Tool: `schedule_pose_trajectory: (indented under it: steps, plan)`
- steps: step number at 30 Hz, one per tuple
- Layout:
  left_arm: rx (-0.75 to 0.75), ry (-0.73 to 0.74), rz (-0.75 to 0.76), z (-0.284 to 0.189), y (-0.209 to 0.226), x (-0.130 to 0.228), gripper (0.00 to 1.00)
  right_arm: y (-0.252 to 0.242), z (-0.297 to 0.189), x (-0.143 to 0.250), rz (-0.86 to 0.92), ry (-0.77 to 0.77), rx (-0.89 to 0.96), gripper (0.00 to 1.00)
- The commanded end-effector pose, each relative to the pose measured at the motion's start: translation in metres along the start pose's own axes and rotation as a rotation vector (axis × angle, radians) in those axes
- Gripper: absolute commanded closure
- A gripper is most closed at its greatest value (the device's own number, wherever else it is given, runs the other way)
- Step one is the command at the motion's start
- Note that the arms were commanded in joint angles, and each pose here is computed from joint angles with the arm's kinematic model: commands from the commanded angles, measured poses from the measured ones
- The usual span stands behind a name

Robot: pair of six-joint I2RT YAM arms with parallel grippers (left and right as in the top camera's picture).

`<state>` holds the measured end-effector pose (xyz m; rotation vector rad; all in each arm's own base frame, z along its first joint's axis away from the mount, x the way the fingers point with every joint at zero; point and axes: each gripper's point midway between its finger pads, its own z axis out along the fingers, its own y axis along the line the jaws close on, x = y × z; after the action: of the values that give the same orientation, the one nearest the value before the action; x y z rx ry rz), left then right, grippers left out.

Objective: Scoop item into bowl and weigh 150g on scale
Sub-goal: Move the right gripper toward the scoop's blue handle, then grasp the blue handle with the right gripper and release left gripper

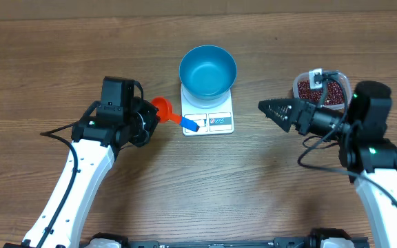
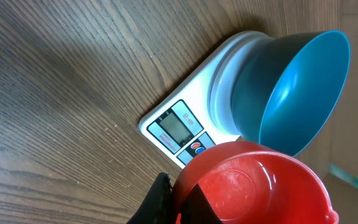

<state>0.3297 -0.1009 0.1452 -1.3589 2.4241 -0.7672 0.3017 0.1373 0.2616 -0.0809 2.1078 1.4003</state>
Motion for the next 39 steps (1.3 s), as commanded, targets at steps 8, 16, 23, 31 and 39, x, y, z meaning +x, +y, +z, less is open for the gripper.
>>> schedule_pose_trajectory:
  steps: [8,16,23,31,39]
  plan:
    - [-0.037,0.022,-0.151,-0.001,0.009,0.006,0.95,-0.01,0.061,0.02,0.133,0.089,0.077,0.2]
    - [-0.067,0.063,-0.203,-0.002,0.016,0.015,0.96,0.021,0.104,0.038,0.083,0.059,0.113,0.24]
    - [-0.087,0.1,-0.205,-0.002,0.021,0.024,0.95,0.035,0.121,0.057,0.126,0.055,0.142,0.39]
    - [-0.096,0.087,-0.167,0.001,0.018,0.034,0.95,0.039,0.13,0.071,0.166,0.062,0.163,0.54]
    - [-0.073,0.088,-0.137,0.003,0.01,0.043,0.95,0.032,0.147,0.088,0.221,0.111,0.179,0.66]
